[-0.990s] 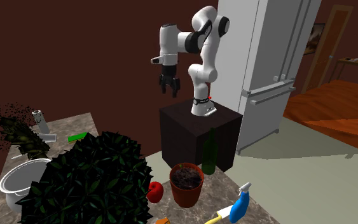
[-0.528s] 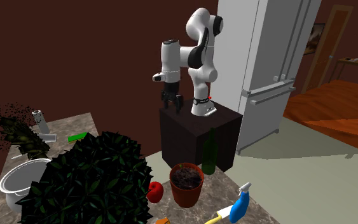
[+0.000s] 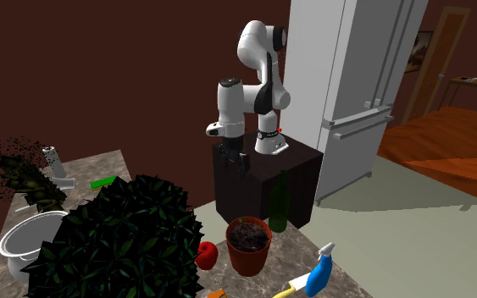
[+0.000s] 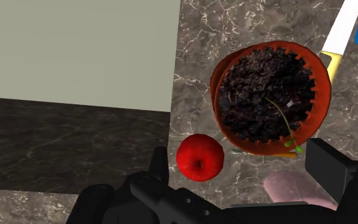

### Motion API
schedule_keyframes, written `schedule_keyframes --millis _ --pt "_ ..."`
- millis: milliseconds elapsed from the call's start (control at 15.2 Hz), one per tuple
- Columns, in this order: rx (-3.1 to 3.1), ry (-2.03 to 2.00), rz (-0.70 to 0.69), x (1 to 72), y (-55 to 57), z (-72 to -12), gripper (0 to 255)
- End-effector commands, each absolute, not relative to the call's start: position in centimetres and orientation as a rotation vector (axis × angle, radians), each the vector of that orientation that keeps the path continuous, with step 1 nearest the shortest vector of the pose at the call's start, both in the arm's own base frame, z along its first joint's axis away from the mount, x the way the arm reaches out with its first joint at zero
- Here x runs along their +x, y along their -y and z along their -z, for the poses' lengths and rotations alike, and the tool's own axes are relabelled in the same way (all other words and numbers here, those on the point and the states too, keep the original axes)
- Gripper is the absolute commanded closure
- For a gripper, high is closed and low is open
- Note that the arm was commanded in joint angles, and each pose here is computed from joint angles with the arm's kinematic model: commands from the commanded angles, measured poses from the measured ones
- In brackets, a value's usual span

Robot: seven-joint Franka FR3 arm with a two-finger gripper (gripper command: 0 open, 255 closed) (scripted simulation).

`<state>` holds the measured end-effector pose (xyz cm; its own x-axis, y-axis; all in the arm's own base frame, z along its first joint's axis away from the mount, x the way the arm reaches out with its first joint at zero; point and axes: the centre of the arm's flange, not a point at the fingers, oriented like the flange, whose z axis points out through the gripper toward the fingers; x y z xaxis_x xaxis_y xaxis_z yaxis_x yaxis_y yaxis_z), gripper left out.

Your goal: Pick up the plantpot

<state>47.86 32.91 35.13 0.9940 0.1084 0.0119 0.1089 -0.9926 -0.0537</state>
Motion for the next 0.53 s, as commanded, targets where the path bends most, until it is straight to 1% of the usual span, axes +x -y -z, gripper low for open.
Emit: schedule_keyframes --millis 0,462 --pt "-3.083 0.172 0.003 48.6 -34.8 -33.4 0" --pt "-3.082 0.189 -0.037 51.3 -41.4 -27.2 0"
